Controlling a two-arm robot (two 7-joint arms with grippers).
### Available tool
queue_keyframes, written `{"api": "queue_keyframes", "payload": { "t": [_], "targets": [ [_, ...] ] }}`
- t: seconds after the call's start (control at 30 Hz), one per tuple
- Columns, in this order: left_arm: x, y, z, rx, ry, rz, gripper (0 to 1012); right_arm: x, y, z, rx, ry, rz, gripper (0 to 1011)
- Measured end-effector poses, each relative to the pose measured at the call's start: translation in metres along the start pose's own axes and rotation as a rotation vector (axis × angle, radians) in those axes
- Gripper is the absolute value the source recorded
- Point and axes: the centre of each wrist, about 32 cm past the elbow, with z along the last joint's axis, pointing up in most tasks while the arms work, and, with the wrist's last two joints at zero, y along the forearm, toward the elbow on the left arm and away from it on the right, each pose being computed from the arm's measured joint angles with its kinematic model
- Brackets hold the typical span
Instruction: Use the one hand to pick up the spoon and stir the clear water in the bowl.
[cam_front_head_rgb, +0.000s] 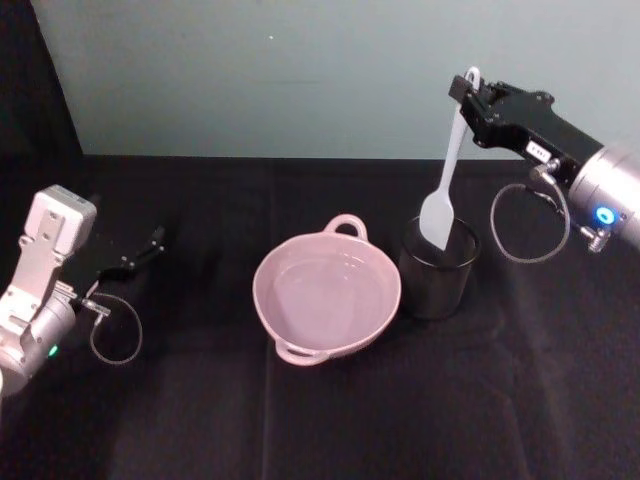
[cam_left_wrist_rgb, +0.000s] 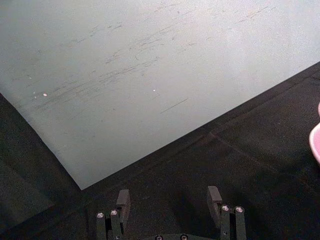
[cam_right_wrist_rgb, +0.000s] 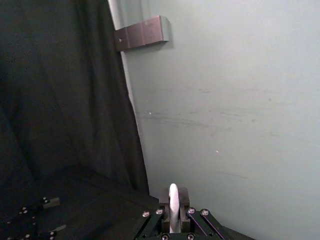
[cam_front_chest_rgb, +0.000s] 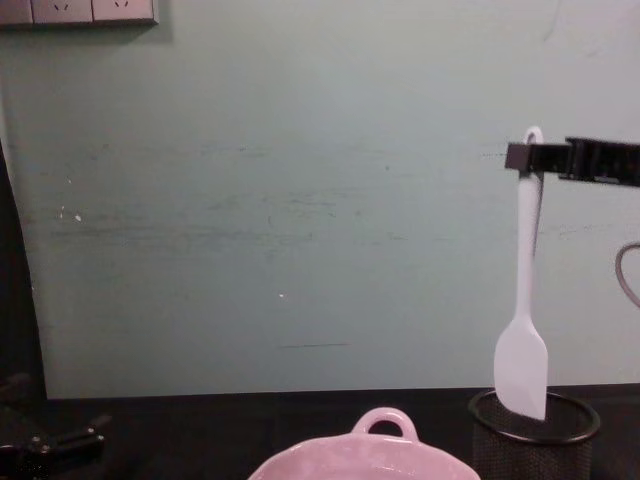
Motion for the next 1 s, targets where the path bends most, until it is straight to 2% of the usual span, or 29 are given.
{"api": "queue_keyframes", "payload": {
  "t": [0.13,0.2,1.0],
  "targets": [
    [0.0,0.0,0.0,0.0,0.0,0.0,1011,-0.004,0.002,0.013,-0.009,-0.027,0.019,109],
    [0.0,0.0,0.0,0.0,0.0,0.0,1011,-0.004,0.002,0.015,-0.011,-0.032,0.022,109],
    [0.0,0.0,0.0,0.0,0.0,0.0,1011,-0.003,0.002,0.012,-0.009,-0.026,0.017,109]
  ]
}}
